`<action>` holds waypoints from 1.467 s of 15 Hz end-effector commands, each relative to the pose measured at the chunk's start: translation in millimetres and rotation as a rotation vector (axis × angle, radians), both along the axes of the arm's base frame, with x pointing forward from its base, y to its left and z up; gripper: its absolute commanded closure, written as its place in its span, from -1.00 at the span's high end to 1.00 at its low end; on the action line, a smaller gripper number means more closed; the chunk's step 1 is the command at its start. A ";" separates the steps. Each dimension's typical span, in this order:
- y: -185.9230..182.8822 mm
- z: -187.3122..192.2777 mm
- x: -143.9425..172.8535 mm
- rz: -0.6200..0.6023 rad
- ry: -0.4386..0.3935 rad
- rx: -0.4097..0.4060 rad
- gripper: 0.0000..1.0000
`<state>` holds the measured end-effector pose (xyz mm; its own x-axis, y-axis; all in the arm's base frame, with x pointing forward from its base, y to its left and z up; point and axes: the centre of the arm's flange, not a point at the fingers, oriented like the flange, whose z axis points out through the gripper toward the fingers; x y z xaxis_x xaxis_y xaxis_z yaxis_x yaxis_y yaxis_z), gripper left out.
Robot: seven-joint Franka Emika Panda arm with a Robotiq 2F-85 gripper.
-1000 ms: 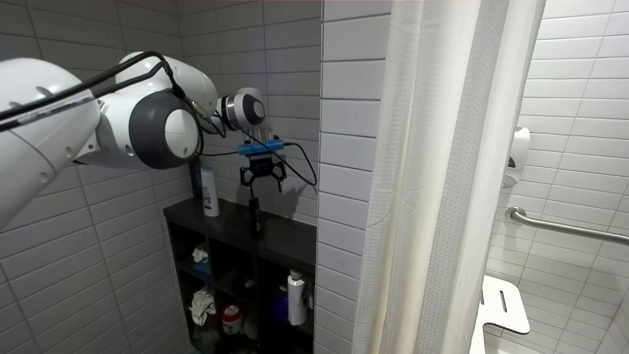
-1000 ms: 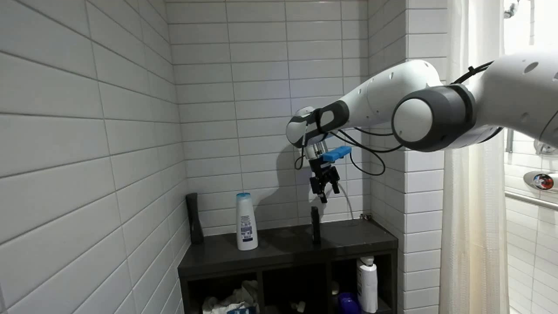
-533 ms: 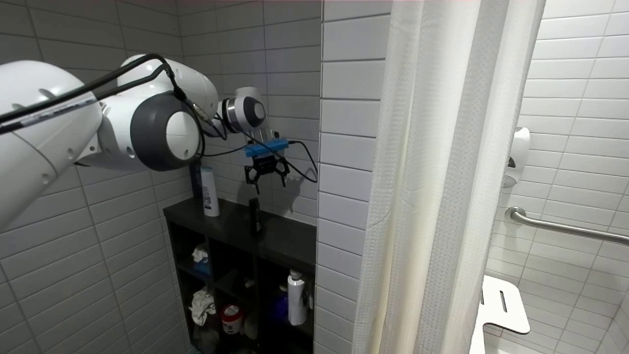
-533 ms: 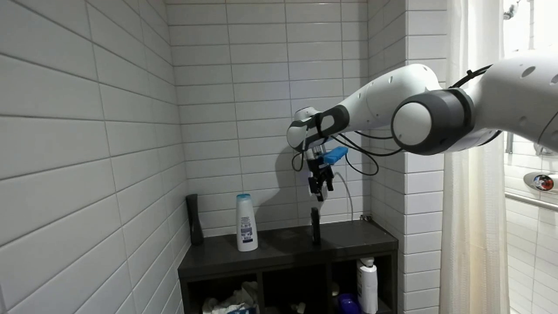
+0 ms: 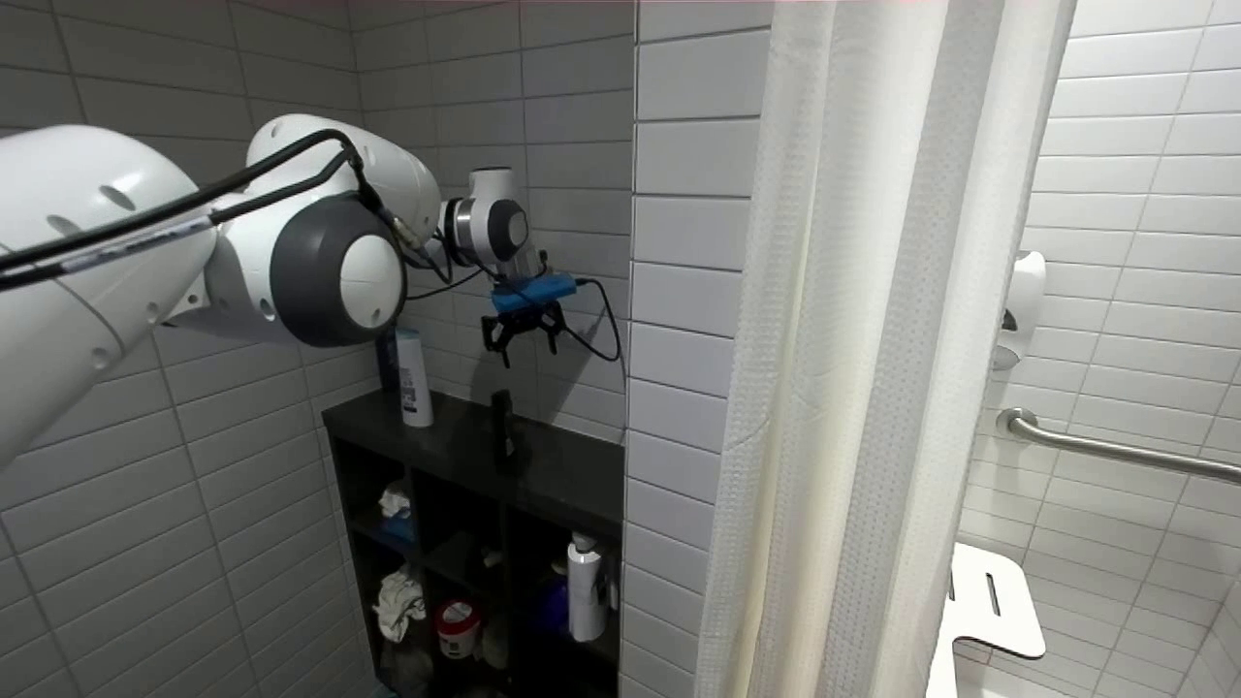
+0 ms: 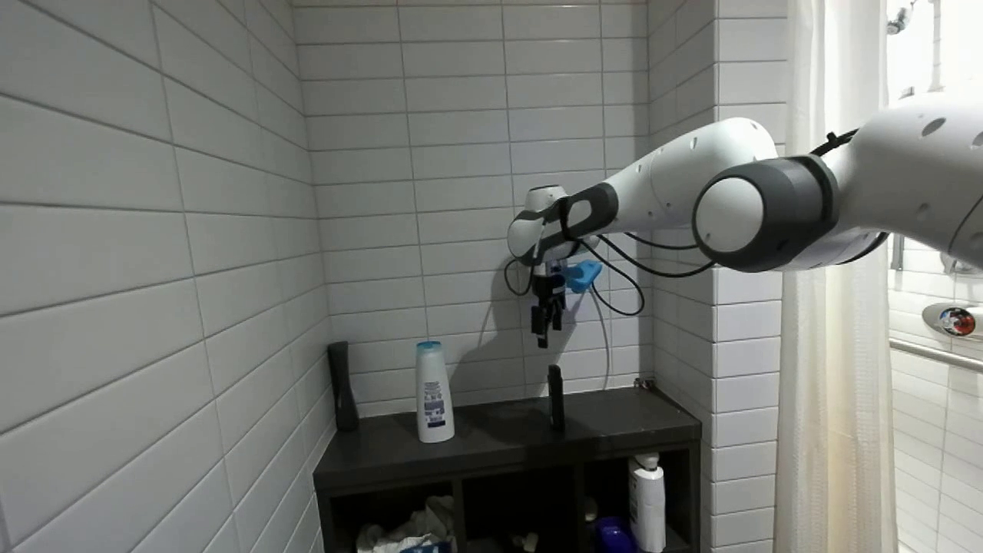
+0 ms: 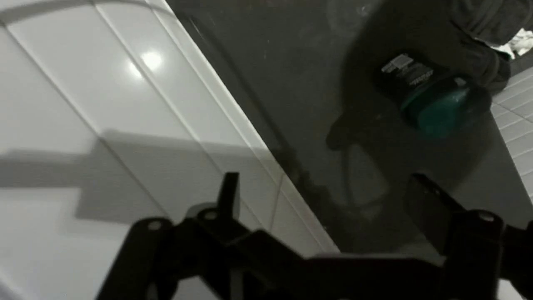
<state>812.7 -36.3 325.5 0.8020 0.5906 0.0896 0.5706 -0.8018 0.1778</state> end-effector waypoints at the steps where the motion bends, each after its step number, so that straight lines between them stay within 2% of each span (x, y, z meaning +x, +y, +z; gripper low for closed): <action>1: -3.3 3.4 1.0 0.075 -0.055 0.104 1.00; 6: -2.0 7.0 0.9 0.078 -0.018 0.224 1.00; 10: 0.4 5.7 -2.9 0.051 0.050 0.277 1.00; 14: -0.3 0.9 -5.3 -0.022 0.108 0.245 1.00; 22: -1.5 -3.5 -11.3 -0.115 0.192 0.236 1.00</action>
<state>795.1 -36.6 313.9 0.8595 0.5030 0.0913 0.5110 -0.8503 -0.1257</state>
